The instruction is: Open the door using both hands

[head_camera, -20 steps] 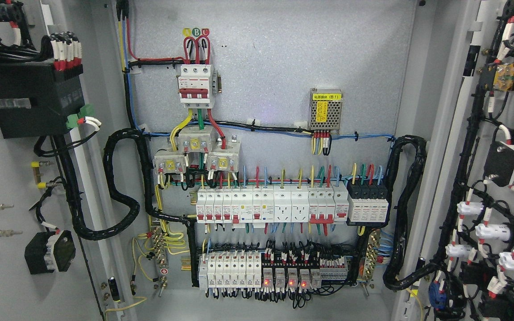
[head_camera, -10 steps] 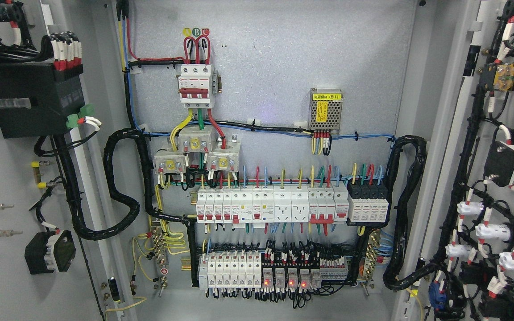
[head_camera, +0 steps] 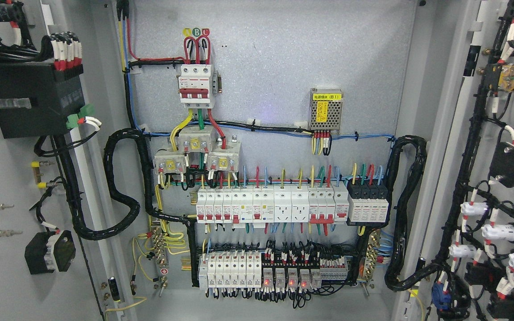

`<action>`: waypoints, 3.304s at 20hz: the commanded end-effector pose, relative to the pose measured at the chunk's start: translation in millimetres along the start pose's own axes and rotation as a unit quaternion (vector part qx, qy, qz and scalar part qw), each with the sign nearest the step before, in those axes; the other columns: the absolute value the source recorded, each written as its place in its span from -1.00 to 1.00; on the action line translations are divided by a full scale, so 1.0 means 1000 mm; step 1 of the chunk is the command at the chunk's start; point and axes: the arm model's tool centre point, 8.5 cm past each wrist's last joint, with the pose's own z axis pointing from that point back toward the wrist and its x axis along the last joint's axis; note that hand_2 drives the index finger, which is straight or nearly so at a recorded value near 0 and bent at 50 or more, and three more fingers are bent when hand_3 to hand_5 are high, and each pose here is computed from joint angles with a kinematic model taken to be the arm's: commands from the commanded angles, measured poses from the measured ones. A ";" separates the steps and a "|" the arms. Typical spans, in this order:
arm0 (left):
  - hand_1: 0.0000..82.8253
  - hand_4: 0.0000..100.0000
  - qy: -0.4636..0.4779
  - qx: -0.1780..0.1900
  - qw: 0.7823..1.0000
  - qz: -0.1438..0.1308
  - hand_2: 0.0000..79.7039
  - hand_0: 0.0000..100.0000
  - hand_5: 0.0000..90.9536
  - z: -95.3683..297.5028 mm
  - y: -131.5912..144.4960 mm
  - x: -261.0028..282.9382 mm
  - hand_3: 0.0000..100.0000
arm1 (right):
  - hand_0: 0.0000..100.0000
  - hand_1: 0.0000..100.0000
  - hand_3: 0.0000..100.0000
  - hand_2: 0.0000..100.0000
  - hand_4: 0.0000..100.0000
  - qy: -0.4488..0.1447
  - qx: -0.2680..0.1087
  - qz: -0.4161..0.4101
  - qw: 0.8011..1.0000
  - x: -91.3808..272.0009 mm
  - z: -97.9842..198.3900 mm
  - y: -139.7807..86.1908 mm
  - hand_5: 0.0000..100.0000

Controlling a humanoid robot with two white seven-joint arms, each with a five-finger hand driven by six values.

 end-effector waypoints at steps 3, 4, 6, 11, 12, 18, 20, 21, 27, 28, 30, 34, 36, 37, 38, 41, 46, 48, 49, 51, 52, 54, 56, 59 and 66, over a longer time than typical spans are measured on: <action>-1.00 -0.93 0.010 0.066 0.998 -0.023 -0.93 -0.41 -1.00 0.031 0.040 0.009 -0.95 | -0.56 -1.00 -1.00 -1.00 -1.00 0.008 0.002 0.019 1.000 0.007 0.006 -0.027 -1.00; -1.00 -0.93 0.012 0.072 0.997 -0.024 -0.93 -0.41 -1.00 0.034 0.046 0.009 -0.95 | -0.56 -1.00 -1.00 -1.00 -1.00 0.008 0.003 0.020 1.000 0.007 0.006 -0.028 -1.00; -1.00 -0.93 0.009 0.084 0.996 -0.026 -0.93 -0.41 -1.00 0.040 0.060 0.013 -0.95 | -0.56 -1.00 -1.00 -1.00 -1.00 0.009 0.002 0.021 1.000 0.007 0.007 -0.029 -1.00; -1.00 -0.93 -0.003 0.093 0.995 -0.024 -0.93 -0.41 -1.00 0.056 0.092 0.030 -0.95 | -0.56 -1.00 -1.00 -1.00 -1.00 0.015 0.001 0.037 0.999 0.008 0.009 -0.043 -1.00; -1.00 -0.93 -0.003 0.102 0.995 -0.024 -0.93 -0.41 -1.00 0.060 0.099 0.031 -0.95 | -0.56 -1.00 -1.00 -1.00 -1.00 0.014 0.001 0.037 0.999 0.008 0.009 -0.043 -1.00; -1.00 -0.93 -0.004 0.138 0.990 -0.024 -0.93 -0.41 -1.00 0.090 0.129 0.040 -0.95 | -0.56 -1.00 -1.00 -1.00 -1.00 0.010 -0.005 0.042 0.999 0.011 0.009 -0.047 -1.00; -1.00 -0.93 -0.001 0.148 0.989 -0.025 -0.93 -0.41 -1.00 0.094 0.138 0.040 -0.95 | -0.56 -1.00 -1.00 -1.00 -1.00 0.004 -0.018 0.028 0.999 0.012 0.009 -0.050 -1.00; -1.00 -0.93 -0.001 0.153 0.988 -0.024 -0.93 -0.41 -1.00 0.095 0.143 0.039 -0.95 | -0.56 -1.00 -1.00 -1.00 -1.00 0.002 -0.029 0.016 0.999 0.012 0.010 -0.052 -1.00; -1.00 -0.93 0.004 0.172 0.985 -0.013 -0.93 -0.41 -1.00 0.097 0.168 0.036 -0.95 | -0.56 -1.00 -1.00 -1.00 -1.00 0.005 -0.023 0.019 1.000 0.016 0.009 -0.061 -1.00; -1.00 -0.93 0.007 0.172 0.985 -0.014 -0.93 -0.41 -1.00 0.098 0.170 0.036 -0.95 | -0.56 -1.00 -1.00 -1.00 -1.00 0.005 -0.022 0.019 1.000 0.016 0.009 -0.062 -1.00; -1.00 -0.93 0.014 0.166 0.986 -0.013 -0.93 -0.41 -1.00 0.101 0.173 0.036 -0.95 | -0.56 -1.00 -1.00 -1.00 -1.00 0.007 -0.021 0.019 1.000 0.016 0.010 -0.061 -1.00; -1.00 -0.93 0.014 0.174 0.985 -0.012 -0.93 -0.41 -1.00 0.101 0.193 0.037 -0.95 | -0.56 -1.00 -1.00 -1.00 -1.00 0.008 0.003 0.020 1.000 0.016 0.010 -0.058 -1.00; -1.00 -0.93 0.012 0.181 0.983 -0.009 -0.93 -0.41 -1.00 0.102 0.200 0.036 -0.95 | -0.56 -1.00 -1.00 -1.00 -1.00 0.009 0.005 0.023 1.000 0.017 0.009 -0.060 -1.00; -1.00 -0.93 0.014 0.183 0.983 -0.006 -0.93 -0.41 -1.00 0.101 0.202 0.034 -0.95 | -0.56 -1.00 -1.00 -1.00 -1.00 0.009 0.005 0.023 1.000 0.017 0.009 -0.060 -1.00; -1.00 -0.93 0.013 0.182 0.983 -0.005 -0.93 -0.41 -1.00 0.099 0.204 0.033 -0.95 | -0.56 -1.00 -1.00 -1.00 -1.00 0.008 0.005 0.023 1.000 0.017 0.009 -0.060 -1.00; -1.00 -0.93 0.015 0.185 0.983 0.000 -0.93 -0.41 -1.00 0.097 0.211 0.031 -0.95 | -0.56 -1.00 -1.00 -1.00 -1.00 0.008 0.005 0.023 1.000 0.017 0.009 -0.060 -1.00; -1.00 -0.93 0.014 0.189 0.982 -0.003 -0.93 -0.41 -1.00 0.097 0.218 0.034 -0.95 | -0.56 -1.00 -1.00 -1.00 -1.00 0.005 0.001 0.023 1.000 0.019 0.008 -0.063 -1.00; -1.00 -0.92 0.013 0.191 0.982 -0.008 -0.93 -0.41 -1.00 0.096 0.223 0.039 -0.95 | -0.56 -1.00 -1.00 -1.00 -1.00 0.005 0.000 0.024 1.000 0.019 0.008 -0.064 -1.00; -1.00 -0.92 0.013 0.189 0.982 -0.012 -0.93 -0.41 -1.00 0.095 0.226 0.043 -0.95 | -0.56 -1.00 -1.00 -1.00 -1.00 0.006 0.000 0.024 1.000 0.018 0.009 -0.064 -1.00; -1.00 -0.93 0.011 0.189 0.982 -0.017 -0.93 -0.41 -1.00 0.094 0.229 0.047 -0.95 | -0.56 -1.00 -1.00 -1.00 -1.00 0.006 -0.002 0.025 1.000 0.018 0.009 -0.066 -1.00; -1.00 -0.93 0.011 0.190 0.981 -0.019 -0.93 -0.41 -1.00 0.095 0.232 0.049 -0.95 | -0.56 -1.00 -1.00 -1.00 -1.00 0.008 -0.003 0.025 1.000 0.017 0.010 -0.066 -1.00; -1.00 -0.93 0.009 0.193 0.981 -0.020 -0.93 -0.41 -1.00 0.094 0.235 0.051 -0.95 | -0.56 -1.00 -1.00 -1.00 -1.00 0.011 -0.004 0.026 1.000 0.016 0.010 -0.067 -1.00; -1.00 -0.93 0.010 0.193 0.981 -0.016 -0.93 -0.41 -1.00 0.093 0.236 0.051 -0.95 | -0.56 -1.00 -1.00 -1.00 -1.00 0.012 -0.005 0.026 1.000 0.016 0.011 -0.068 -1.00; -1.00 -0.93 0.013 0.194 0.981 -0.011 -0.93 -0.41 -1.00 0.093 0.236 0.051 -0.95 | -0.56 -1.00 -1.00 -1.00 -1.00 0.010 -0.005 0.027 1.000 0.016 0.010 -0.068 -1.00; -1.00 -0.93 0.011 0.192 0.981 -0.013 -0.93 -0.41 -1.00 0.092 0.237 0.053 -0.95 | -0.56 -1.00 -1.00 -1.00 -1.00 0.004 -0.001 0.019 1.000 0.014 0.005 -0.061 -1.00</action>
